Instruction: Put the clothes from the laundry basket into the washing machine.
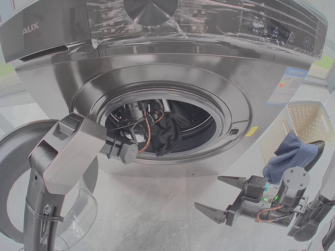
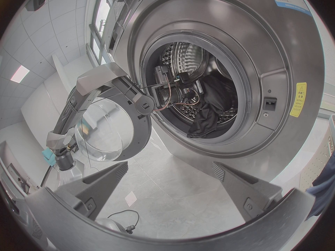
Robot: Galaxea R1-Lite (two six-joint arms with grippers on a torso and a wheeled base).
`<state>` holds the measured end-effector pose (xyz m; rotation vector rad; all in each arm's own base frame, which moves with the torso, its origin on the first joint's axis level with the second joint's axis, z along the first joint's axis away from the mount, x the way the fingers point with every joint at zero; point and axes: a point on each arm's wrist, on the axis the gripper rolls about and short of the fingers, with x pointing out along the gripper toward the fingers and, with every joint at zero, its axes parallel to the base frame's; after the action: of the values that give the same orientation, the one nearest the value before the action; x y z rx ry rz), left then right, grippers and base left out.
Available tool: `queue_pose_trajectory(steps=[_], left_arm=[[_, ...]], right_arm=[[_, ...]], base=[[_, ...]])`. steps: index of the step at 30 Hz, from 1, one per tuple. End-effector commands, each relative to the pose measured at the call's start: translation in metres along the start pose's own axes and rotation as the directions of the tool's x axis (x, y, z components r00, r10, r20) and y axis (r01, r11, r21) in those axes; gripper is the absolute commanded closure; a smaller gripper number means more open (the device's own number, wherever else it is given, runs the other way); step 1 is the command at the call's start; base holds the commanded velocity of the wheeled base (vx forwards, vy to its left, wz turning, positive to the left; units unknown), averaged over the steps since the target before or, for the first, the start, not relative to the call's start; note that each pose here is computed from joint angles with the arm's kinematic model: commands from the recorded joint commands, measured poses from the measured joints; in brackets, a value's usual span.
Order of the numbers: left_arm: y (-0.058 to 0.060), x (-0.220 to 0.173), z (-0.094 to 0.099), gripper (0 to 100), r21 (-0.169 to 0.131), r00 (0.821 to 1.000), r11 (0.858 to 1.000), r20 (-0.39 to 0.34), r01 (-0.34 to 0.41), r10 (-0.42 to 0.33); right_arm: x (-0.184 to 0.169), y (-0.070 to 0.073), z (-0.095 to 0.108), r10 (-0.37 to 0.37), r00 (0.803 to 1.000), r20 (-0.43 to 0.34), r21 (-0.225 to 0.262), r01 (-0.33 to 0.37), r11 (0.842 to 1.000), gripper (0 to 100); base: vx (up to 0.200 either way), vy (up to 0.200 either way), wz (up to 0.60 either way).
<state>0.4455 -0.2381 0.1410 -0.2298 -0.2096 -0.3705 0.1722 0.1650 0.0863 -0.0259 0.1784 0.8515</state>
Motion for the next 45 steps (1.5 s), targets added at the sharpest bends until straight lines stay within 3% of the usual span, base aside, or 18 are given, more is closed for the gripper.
queue_pose_trajectory(steps=[1, 4, 7, 10, 11, 16, 21, 27, 31, 34, 38, 42, 45], left_arm=[[0.003, 0.001, -0.008, 0, -0.004, 1.000, 1.000, -0.014, -0.007, 0.007], [0.000, -0.004, -0.008, 0, -0.027, 0.999, 1.000, -0.041, -0.006, 0.005], [-0.003, -0.020, -0.003, 0, -0.052, 0.992, 0.999, -0.129, -0.016, 0.009], [-0.006, -0.027, 0.004, 0, -0.076, 0.987, 0.997, -0.160, -0.021, 0.008], [-0.005, -0.033, 0.005, 0, -0.073, 0.975, 0.997, -0.221, -0.036, 0.019], [-0.006, -0.050, -0.012, 0, -0.050, 0.934, 0.998, -0.357, -0.044, 0.023], [-0.008, -0.058, -0.031, 0, -0.035, 0.909, 0.999, -0.416, -0.037, 0.019], [-0.005, -0.056, -0.047, 0, -0.026, 0.906, 0.999, -0.424, -0.037, 0.023], [-0.006, -0.050, -0.041, 0, -0.043, 0.930, 0.999, -0.367, -0.029, 0.011], [-0.008, -0.052, -0.036, 0, -0.047, 0.935, 0.999, -0.356, -0.024, 0.006], [-0.021, -0.065, -0.022, 0, -0.054, 0.937, 0.999, -0.349, 0.007, -0.025], [-0.041, -0.096, -0.014, 0, -0.067, 0.936, 0.995, -0.340, 0.069, -0.088], [-0.047, -0.110, -0.010, 0, -0.074, 0.933, 0.992, -0.339, 0.104, -0.123]], right_arm=[[0.000, 0.000, 0.001, 0.000, 1.000, 0.005, 0.000, 0.000, 1.000, 0], [0.000, 0.000, 0.001, 0.000, 1.000, 0.005, 0.000, 0.000, 1.000, 0], [0.000, 0.000, 0.001, 0.000, 1.000, 0.005, 0.000, 0.000, 1.000, 0], [0.001, 0.000, 0.001, 0.001, 1.000, 0.006, 0.000, -0.001, 1.000, 0], [0.001, 0.000, 0.002, 0.001, 1.000, 0.009, 0.000, -0.001, 1.000, 0], [0.002, 0.000, 0.002, 0.003, 1.000, 0.011, -0.001, -0.003, 1.000, 0], [0.002, 0.000, 0.002, 0.001, 1.000, 0.009, 0.001, -0.001, 1.000, 0], [0.002, 0.000, 0.001, 0.003, 1.000, 0.004, 0.001, -0.003, 1.000, 0], [0.003, 0.000, 0.000, 0.001, 1.000, 0.001, 0.002, -0.001, 1.000, 0], [0.002, 0.000, 0.000, 0.001, 1.000, 0.000, 0.002, -0.001, 1.000, 0], [0.001, -0.001, -0.002, -0.001, 1.000, -0.008, 0.003, 0.001, 1.000, 0], [0.000, -0.001, -0.002, -0.001, 1.000, -0.011, 0.003, 0.001, 1.000, 0], [-0.002, 0.000, -0.002, 0.001, 1.000, -0.012, 0.004, -0.001, 1.000, 0]], base=[[0.000, 0.000, 0.00], [0.000, 0.000, 0.00], [0.000, 0.000, 0.00], [0.000, 0.000, 0.00], [0.000, 0.000, 0.00], [0.000, 0.000, 0.00], [0.000, 0.000, 0.00], [0.000, 0.000, 0.00], [0.000, 0.000, 0.00], [0.000, 0.000, 0.00], [0.000, 0.000, 0.00], [0.000, 0.000, 0.00], [0.000, 0.000, 0.00]])
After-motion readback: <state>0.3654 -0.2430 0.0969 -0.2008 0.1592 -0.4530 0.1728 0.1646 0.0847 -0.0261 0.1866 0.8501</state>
